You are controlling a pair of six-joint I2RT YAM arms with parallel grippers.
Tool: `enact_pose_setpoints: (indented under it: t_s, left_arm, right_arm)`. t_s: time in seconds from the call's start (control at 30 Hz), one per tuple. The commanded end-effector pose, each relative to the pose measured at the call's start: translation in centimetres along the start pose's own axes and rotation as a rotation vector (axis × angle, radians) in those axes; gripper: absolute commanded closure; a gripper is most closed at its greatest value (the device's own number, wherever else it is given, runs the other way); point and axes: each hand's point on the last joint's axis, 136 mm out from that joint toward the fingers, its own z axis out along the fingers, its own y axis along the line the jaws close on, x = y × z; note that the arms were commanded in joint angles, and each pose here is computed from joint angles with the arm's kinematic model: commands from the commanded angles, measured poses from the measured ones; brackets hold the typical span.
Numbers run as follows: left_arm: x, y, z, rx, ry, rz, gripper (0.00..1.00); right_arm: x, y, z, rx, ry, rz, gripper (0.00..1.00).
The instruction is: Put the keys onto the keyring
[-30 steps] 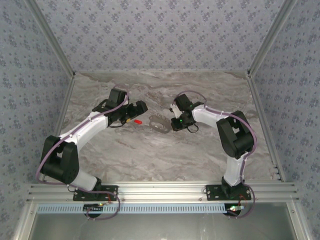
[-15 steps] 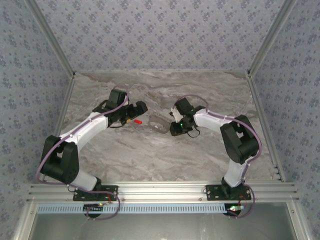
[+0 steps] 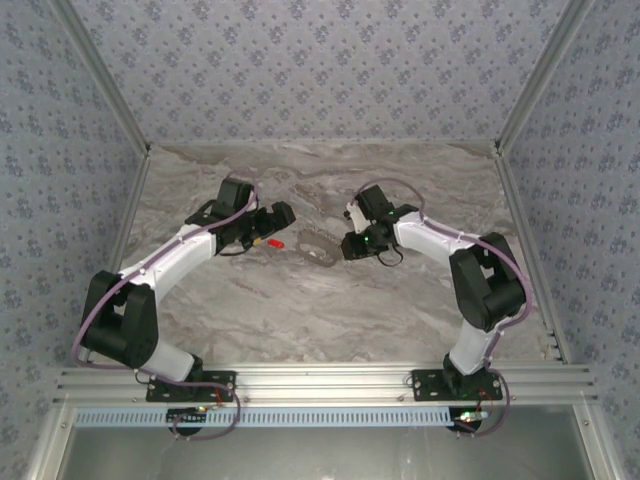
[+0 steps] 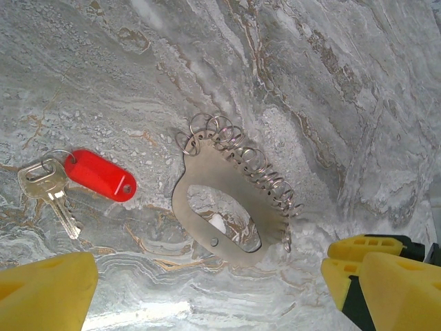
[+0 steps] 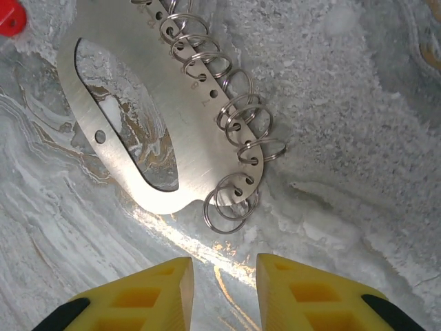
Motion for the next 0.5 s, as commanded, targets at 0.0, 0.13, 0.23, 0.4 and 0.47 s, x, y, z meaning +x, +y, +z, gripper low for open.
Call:
enact_pose_setpoints:
  t_s: [0.0, 0.13, 0.23, 0.4, 0.47]
  left_arm:
    - [0.0, -0.4, -0.6, 0.009, -0.012, 0.014, 0.02]
    - [0.0, -0.3, -0.8, 0.004, -0.016, 0.016, 0.02]
    - [0.0, -0.3, -0.8, 0.002, -0.018, 0.016, 0.02]
    - [0.0, -0.2, -0.8, -0.002, -0.016, 0.016, 0.02]
    - [0.0, -0.2, -0.8, -0.002, -0.017, 0.016, 0.02]
  right_arm:
    - [-0.5, 0.0, 0.4, 0.050, 0.022, -0.080, 0.66]
    - [0.0, -0.2, 1.1, 0.101, 0.052, -0.142, 0.65]
    - [0.3, 0.0, 1.5, 0.117, 0.064, -0.167, 0.65]
    - [1.0, 1.0, 2.2, 0.088, 0.085, -0.170, 0.65]
    - [1.3, 1.3, 2.4, 0.077, 0.090, -0.165, 0.65]
